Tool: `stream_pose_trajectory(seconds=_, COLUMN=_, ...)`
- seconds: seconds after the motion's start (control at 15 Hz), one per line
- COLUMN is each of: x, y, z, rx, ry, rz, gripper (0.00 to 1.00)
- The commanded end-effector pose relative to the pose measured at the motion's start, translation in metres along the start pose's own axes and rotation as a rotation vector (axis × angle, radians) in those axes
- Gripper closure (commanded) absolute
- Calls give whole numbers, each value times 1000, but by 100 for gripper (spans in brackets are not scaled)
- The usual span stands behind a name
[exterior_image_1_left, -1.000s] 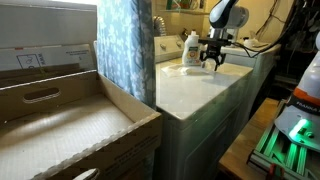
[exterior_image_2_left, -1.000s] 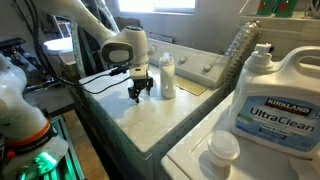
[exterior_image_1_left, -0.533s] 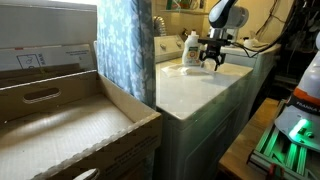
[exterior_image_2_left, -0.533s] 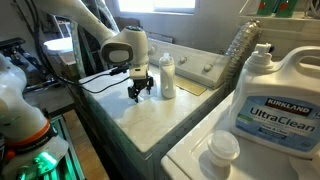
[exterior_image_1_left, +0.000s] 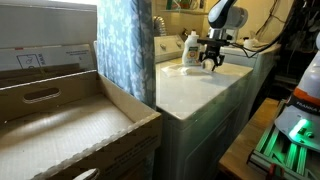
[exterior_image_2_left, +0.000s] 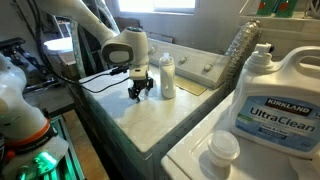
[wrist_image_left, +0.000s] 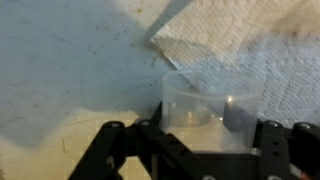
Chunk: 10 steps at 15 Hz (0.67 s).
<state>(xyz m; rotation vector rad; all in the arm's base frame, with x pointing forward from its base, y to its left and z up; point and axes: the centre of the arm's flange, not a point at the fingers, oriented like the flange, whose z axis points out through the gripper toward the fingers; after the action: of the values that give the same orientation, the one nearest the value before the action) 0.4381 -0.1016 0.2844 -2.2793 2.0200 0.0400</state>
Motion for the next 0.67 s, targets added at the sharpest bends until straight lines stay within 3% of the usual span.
stream_pose_trajectory(seconds=0.0, x=5, y=0, z=1, rx=16, ry=1, rz=18, gripper=64)
stream_pose_trajectory(seconds=0.33, x=12, y=1, z=-11, rx=1, ry=40, rz=2, gripper=66)
stream_pose_trajectory(seconds=0.6, x=25, y=13, z=-34, rx=-88, ry=135, rz=-95, gripper=66)
